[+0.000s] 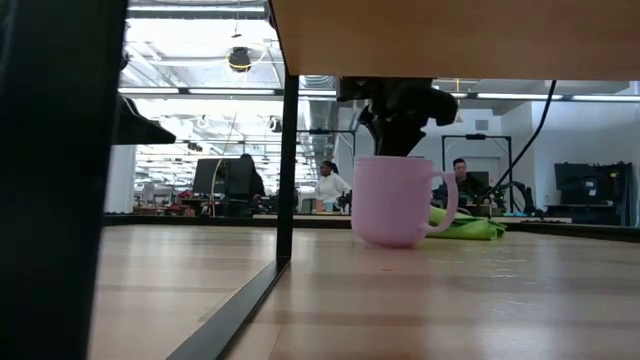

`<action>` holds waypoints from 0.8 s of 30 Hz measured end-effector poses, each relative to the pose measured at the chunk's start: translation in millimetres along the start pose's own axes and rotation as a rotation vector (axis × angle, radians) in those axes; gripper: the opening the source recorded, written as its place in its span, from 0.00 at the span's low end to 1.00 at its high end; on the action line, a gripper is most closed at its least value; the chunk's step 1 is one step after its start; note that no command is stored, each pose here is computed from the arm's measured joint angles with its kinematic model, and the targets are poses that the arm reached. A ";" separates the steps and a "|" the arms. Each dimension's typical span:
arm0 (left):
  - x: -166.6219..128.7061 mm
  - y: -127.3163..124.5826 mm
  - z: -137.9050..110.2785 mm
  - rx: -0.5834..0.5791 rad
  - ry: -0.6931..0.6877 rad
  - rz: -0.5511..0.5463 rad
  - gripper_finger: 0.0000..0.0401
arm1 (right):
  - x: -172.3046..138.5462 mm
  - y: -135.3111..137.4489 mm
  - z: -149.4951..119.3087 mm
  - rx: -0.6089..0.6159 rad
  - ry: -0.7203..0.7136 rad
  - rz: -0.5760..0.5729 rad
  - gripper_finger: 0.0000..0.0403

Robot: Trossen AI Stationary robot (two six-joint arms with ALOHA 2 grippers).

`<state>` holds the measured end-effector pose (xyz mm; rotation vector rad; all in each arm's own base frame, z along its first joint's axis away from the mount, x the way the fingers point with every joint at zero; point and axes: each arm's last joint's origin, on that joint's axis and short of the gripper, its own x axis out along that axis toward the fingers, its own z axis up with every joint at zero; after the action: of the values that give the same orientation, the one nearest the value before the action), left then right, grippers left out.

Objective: Stack small to large cups/mugs on shelf
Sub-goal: Put the pink mug on the shelf

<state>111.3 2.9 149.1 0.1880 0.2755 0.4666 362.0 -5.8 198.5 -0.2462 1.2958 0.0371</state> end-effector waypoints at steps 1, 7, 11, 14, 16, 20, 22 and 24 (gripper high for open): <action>0.0 0.0 0.0 0.000 0.000 0.000 0.46 | 0.0 0.0 0.0 0.009 0.000 0.000 0.03; 0.0 0.2 0.1 0.000 0.000 0.005 0.46 | -4.0 -7.4 -9.2 0.159 0.054 0.010 0.03; 0.0 0.2 0.1 -0.001 0.000 0.006 0.46 | -16.5 -16.5 -14.2 0.276 0.038 -0.012 0.03; 0.0 0.2 0.2 -0.003 -0.001 0.006 0.46 | -37.6 -22.4 -19.3 0.315 -0.004 -0.024 0.03; 0.0 0.3 0.2 -0.006 -0.001 0.007 0.46 | -49.7 -25.0 -22.9 0.343 -0.024 -0.027 0.03; 0.0 0.2 0.2 -0.007 -0.001 0.007 0.46 | -80.7 -30.1 -37.5 0.442 -0.050 -0.030 0.03; 0.0 0.3 0.5 -0.010 -0.003 0.008 0.46 | -95.9 -30.2 -48.2 0.481 -0.036 -0.034 0.03; 0.0 0.3 0.6 -0.011 -0.005 0.008 0.46 | -108.9 -30.5 -55.5 0.527 -0.050 -0.066 0.03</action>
<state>111.4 3.1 149.8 0.1794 0.2676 0.4751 284.5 -34.6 293.6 0.1632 1.2022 -0.3494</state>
